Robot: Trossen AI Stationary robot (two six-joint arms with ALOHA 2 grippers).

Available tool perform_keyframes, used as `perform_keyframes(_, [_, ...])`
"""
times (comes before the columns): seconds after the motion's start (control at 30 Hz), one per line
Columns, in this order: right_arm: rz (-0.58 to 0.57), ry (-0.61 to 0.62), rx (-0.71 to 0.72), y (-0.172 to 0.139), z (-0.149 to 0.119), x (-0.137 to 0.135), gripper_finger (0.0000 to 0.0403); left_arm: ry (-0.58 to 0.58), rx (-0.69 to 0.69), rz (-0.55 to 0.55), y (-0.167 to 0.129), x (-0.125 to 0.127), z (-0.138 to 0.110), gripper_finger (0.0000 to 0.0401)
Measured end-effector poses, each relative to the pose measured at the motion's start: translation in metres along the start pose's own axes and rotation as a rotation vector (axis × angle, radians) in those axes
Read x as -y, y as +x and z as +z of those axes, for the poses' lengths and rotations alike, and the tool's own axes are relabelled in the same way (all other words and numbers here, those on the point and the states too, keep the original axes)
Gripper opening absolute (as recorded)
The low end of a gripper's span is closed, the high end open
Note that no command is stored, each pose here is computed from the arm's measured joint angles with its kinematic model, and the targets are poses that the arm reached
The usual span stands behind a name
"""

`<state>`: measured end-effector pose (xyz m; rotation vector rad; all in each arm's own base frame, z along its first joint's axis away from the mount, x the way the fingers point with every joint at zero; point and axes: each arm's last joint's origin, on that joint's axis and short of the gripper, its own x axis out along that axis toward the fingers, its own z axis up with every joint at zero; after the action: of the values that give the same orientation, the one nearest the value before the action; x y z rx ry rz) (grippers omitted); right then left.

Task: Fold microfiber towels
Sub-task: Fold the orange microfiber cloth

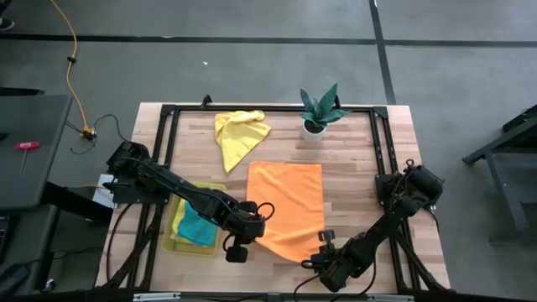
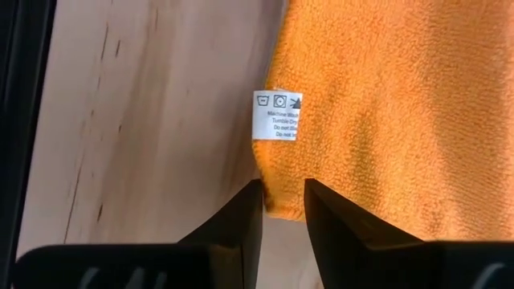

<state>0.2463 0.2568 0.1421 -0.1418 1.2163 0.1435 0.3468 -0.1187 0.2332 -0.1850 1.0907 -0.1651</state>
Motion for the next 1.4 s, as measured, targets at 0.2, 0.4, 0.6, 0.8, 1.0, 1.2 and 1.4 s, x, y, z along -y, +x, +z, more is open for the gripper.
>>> perform_keyframes(0.2, [0.021,-0.001,-0.021,0.004,-0.001,-0.001,0.0068,0.000,0.000,0.000,0.000,0.000,0.000,0.0000])
perform_keyframes(0.4, [0.021,-0.001,-0.019,0.003,-0.001,-0.001,0.0026,-0.009,0.000,0.000,0.000,0.000,0.000,0.0000])
perform_keyframes(0.6, [0.016,-0.002,-0.027,0.003,-0.002,-0.001,0.0002,-0.011,0.000,0.001,0.000,0.000,0.000,0.0001])
perform_keyframes(0.8, [0.009,0.089,-0.030,-0.024,-0.002,0.008,0.0001,-0.043,-0.009,0.014,-0.005,-0.004,-0.001,0.0001])
perform_keyframes(1.0, [0.088,0.194,0.103,-0.087,0.002,0.024,0.0000,-0.103,0.046,-0.003,-0.030,-0.010,0.004,0.0001])
perform_keyframes(1.2, [-0.024,0.395,0.304,-0.142,-0.005,0.053,0.0000,-0.118,0.117,0.063,-0.050,-0.015,0.005,0.0001])
perform_keyframes(1.4, [-0.201,0.562,0.347,-0.163,-0.018,0.085,0.0000,-0.168,0.178,0.186,-0.058,-0.035,0.011,0.0001])
